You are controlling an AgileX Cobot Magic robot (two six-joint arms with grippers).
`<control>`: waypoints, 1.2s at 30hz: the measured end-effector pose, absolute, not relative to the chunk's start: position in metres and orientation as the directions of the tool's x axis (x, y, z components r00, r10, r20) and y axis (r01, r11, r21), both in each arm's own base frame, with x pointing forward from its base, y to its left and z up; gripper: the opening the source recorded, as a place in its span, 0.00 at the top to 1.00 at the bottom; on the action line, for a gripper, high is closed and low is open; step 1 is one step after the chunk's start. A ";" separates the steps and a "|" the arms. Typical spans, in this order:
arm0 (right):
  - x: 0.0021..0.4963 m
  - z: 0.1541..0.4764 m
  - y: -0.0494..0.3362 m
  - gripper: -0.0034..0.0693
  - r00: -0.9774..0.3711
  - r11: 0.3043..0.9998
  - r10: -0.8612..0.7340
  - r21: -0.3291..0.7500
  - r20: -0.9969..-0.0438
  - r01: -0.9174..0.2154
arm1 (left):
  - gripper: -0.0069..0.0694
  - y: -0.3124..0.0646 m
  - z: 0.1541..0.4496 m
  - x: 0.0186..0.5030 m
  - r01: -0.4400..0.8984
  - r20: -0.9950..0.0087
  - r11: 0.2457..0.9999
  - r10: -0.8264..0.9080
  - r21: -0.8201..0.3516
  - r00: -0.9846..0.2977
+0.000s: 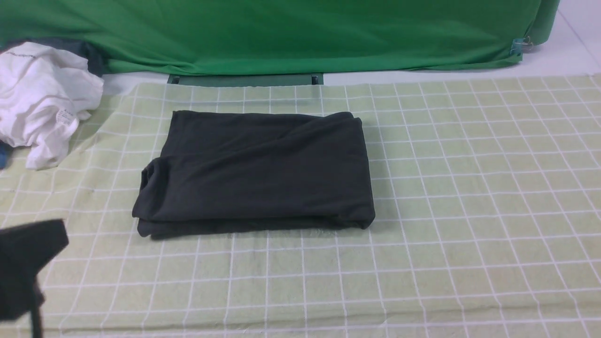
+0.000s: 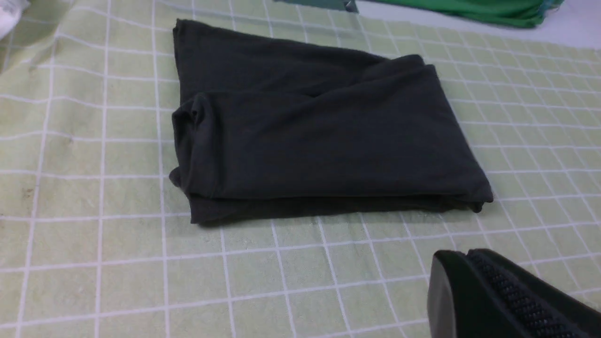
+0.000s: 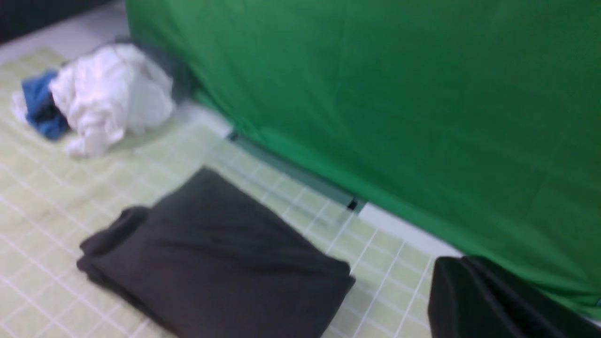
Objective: Fold a long-sleeved shirt over a green coffee tablecloth.
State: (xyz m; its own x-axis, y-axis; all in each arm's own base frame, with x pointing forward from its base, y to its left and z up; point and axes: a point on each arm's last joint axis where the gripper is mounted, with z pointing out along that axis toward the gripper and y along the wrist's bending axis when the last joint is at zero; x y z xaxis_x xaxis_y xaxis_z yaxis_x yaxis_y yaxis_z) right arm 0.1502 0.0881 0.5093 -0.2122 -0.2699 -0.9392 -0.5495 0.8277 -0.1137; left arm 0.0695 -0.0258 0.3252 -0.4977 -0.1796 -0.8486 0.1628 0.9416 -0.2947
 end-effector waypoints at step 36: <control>-0.001 0.354 0.000 0.76 0.462 0.893 0.121 -0.107 -0.879 -0.437 | 0.89 -0.027 0.311 0.044 0.195 -0.877 0.931 -0.201 -0.310 -0.436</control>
State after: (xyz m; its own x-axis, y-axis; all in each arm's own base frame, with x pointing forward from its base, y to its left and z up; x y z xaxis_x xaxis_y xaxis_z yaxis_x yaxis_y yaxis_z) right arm -0.0010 -0.0002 0.3542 0.4621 0.1207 -0.8786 -0.4375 0.8928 -0.1074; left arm 0.0443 -0.0274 0.3110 -0.4359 -0.2006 -0.8774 0.1947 0.9307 -0.3095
